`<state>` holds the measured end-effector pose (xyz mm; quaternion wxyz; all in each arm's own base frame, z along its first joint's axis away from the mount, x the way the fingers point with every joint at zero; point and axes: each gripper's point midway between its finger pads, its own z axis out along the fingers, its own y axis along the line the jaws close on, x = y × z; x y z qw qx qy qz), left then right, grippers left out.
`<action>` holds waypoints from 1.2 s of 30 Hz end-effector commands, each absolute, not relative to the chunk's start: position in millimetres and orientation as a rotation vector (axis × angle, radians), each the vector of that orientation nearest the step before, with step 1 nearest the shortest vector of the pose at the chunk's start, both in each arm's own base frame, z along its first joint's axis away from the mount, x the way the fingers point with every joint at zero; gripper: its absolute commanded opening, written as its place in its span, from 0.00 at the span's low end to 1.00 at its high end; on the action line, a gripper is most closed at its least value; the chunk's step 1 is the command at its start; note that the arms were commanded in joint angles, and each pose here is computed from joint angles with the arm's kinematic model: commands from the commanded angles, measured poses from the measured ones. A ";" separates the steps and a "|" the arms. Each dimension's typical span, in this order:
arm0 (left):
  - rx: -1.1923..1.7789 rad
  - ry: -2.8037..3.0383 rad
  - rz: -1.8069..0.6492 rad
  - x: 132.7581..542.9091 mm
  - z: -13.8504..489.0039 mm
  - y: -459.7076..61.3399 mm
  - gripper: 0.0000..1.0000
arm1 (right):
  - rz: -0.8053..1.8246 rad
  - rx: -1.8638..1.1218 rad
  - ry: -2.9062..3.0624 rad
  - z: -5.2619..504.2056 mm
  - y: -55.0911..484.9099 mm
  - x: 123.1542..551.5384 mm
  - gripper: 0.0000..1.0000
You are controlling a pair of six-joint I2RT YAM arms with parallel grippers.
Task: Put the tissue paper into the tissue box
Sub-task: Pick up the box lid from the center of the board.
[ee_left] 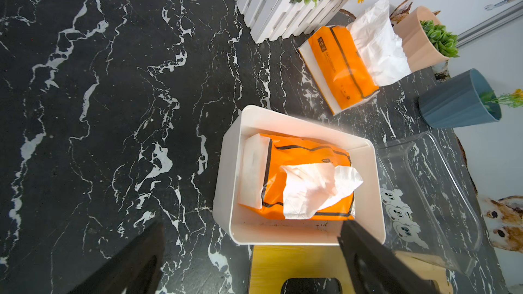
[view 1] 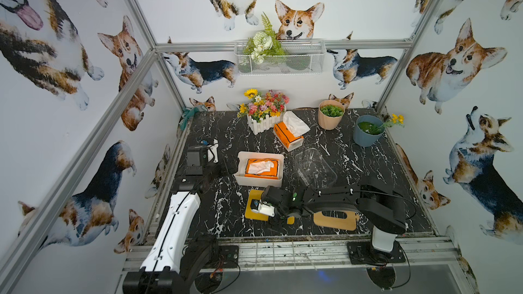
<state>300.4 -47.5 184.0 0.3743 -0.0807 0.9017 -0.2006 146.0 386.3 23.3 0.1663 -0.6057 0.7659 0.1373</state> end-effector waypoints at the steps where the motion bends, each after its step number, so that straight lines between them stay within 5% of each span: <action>1: -0.210 2.304 -0.542 298.5 184.4 -50.1 1.00 | 0.353 -1.753 2.190 18.8 382.4 146.1 0.80; 26: -0.237 2.296 -0.575 299.9 178.3 -52.4 1.00 | 0.015 -1.826 2.250 -20.5 337.5 158.0 0.50; 36: -0.239 2.288 -0.600 298.6 180.9 -55.1 1.00 | 0.230 -1.743 2.136 24.4 365.6 155.8 0.36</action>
